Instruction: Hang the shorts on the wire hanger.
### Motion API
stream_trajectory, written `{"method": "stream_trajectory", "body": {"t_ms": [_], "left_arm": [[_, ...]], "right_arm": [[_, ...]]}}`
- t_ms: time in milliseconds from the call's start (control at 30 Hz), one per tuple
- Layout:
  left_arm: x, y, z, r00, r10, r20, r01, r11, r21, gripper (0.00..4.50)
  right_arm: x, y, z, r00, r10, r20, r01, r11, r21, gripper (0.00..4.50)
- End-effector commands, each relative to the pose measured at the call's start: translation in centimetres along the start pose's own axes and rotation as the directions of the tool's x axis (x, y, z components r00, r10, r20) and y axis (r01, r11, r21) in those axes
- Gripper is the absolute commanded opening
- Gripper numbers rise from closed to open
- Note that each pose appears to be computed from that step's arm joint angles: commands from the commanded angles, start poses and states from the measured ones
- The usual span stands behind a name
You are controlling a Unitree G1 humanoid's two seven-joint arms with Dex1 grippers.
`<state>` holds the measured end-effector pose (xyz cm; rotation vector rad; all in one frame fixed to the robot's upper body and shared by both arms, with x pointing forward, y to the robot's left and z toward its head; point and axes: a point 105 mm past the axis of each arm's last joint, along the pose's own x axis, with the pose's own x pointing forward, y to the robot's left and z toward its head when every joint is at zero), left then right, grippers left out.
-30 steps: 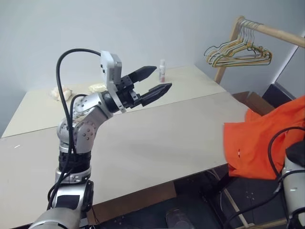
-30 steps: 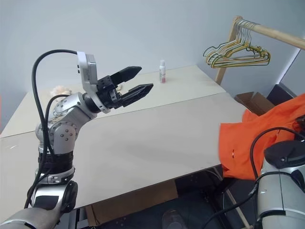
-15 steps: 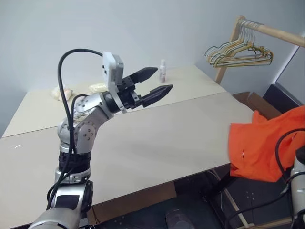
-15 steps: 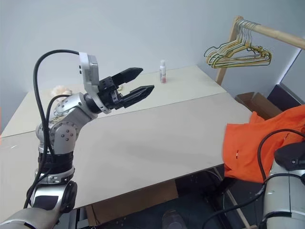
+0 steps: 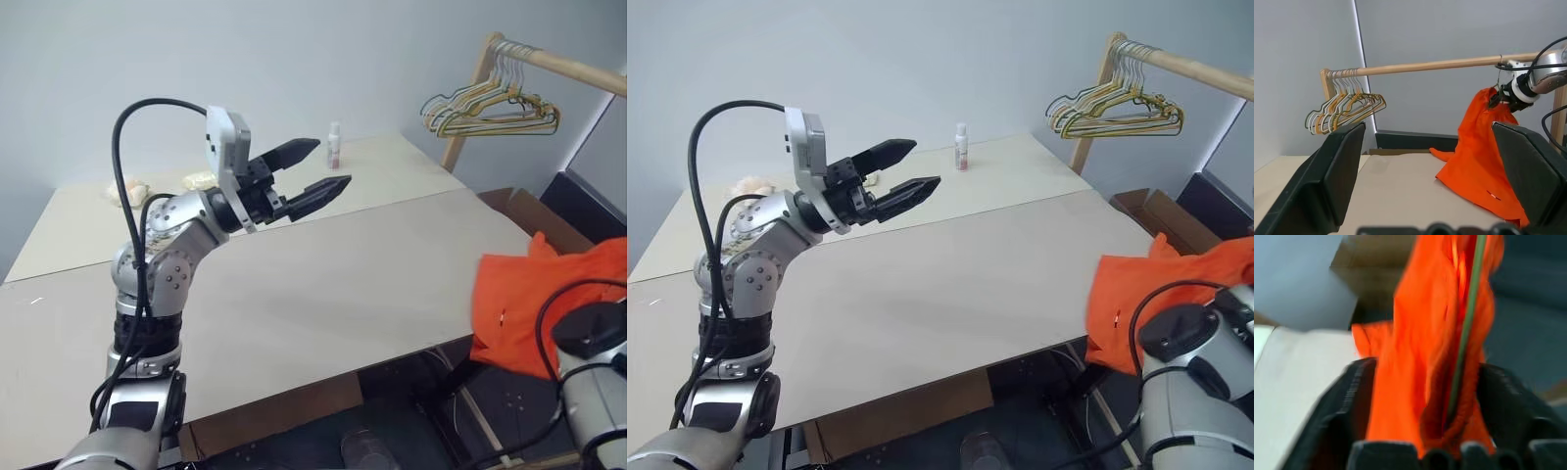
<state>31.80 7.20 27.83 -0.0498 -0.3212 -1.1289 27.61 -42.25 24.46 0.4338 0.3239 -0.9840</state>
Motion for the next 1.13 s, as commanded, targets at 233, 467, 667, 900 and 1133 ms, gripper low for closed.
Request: {"method": "stream_trajectory", "body": {"t_ms": [233, 467, 667, 900, 1133], "left_arm": [[-0.4, 0.1, 1.3, 1.0, 0.017, 0.026, -0.018, 0.999, 0.049, 4.5], [-1.4, 1.2, 0.4, 0.997, 0.067, -0.032, -0.064, 0.995, 0.071, 4.5], [-4.6, 1.2, -2.0, 0.975, 0.088, -0.202, -0.051, 0.982, 0.181, 4.5], [-8.3, 0.8, -3.8, 0.92, 0.126, -0.371, -0.026, 0.965, 0.262, 4.5], [-9.6, 0.7, -4.6, 0.888, 0.178, -0.424, -0.055, 0.956, 0.287, 4.5]], "right_arm": [[-8.1, 3.1, 6.0, 0.604, 0.01, 0.797, 0.253, 0.946, -0.204, 4.47], [-15.4, 13.2, 0.5, 0.282, 0.726, 0.628, -0.322, 0.688, -0.65, 4.47], [-17.6, 16.4, -8.2, 0.018, 1.0, 0.004, -0.616, 0.014, -0.787, 4.47], [-18.2, 15.9, -14.1, -0.153, 0.908, -0.39, -0.596, -0.4, -0.697, 4.47], [-18.0, 15.9, -15.0, -0.174, 0.88, -0.442, -0.577, -0.455, -0.679, 4.47]]}}
